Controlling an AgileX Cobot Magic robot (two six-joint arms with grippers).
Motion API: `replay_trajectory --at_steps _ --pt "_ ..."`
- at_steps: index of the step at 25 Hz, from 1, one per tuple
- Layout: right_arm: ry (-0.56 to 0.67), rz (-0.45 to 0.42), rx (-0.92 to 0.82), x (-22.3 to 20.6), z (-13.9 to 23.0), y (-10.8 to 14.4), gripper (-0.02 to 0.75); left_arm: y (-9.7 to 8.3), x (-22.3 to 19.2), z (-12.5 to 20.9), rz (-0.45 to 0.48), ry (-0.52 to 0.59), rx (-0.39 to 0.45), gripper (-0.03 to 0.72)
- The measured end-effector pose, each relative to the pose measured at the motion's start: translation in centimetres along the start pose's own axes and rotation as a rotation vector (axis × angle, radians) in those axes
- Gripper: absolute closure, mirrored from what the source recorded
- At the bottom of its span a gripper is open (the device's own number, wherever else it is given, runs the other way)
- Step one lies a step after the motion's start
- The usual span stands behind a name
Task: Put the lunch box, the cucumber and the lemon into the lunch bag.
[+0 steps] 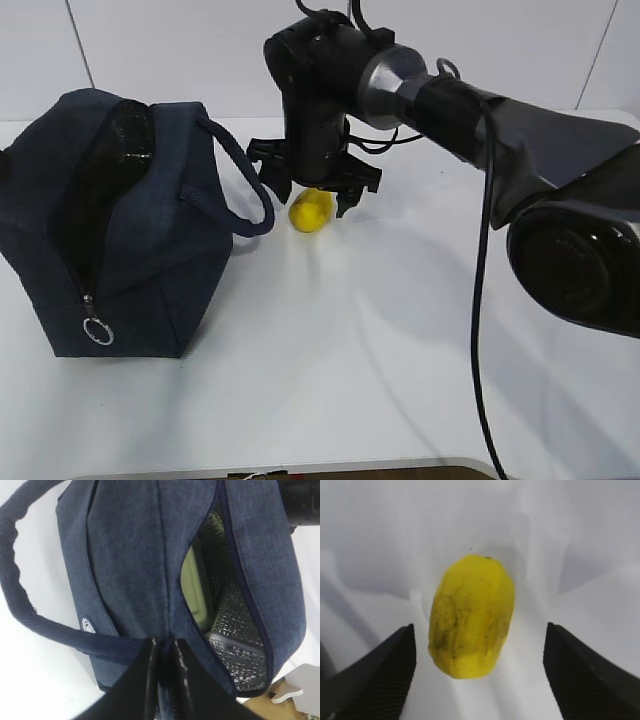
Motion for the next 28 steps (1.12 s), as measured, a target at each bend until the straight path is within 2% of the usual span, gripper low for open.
replay_trajectory --at_steps 9,28 --pt "-0.009 -0.007 -0.003 0.0 -0.2 0.0 0.144 0.0 0.0 0.0 -0.002 -0.002 -0.001 0.677" --pt "-0.018 -0.017 0.002 -1.0 -0.1 0.3 0.147 0.1 0.0 0.0 -0.004 -0.003 -0.004 0.677"
Point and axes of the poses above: a point on each arm's last joint axis where the gripper is mounted, x pointing back along that axis away from the gripper, y along the wrist's bending axis when the last joint is at zero, z = x × y, the point moved 5 cm from there along -x, pointing out along that axis toward the gripper, and after that the axes turned 4 degrees about x, right-handed, at the moved point
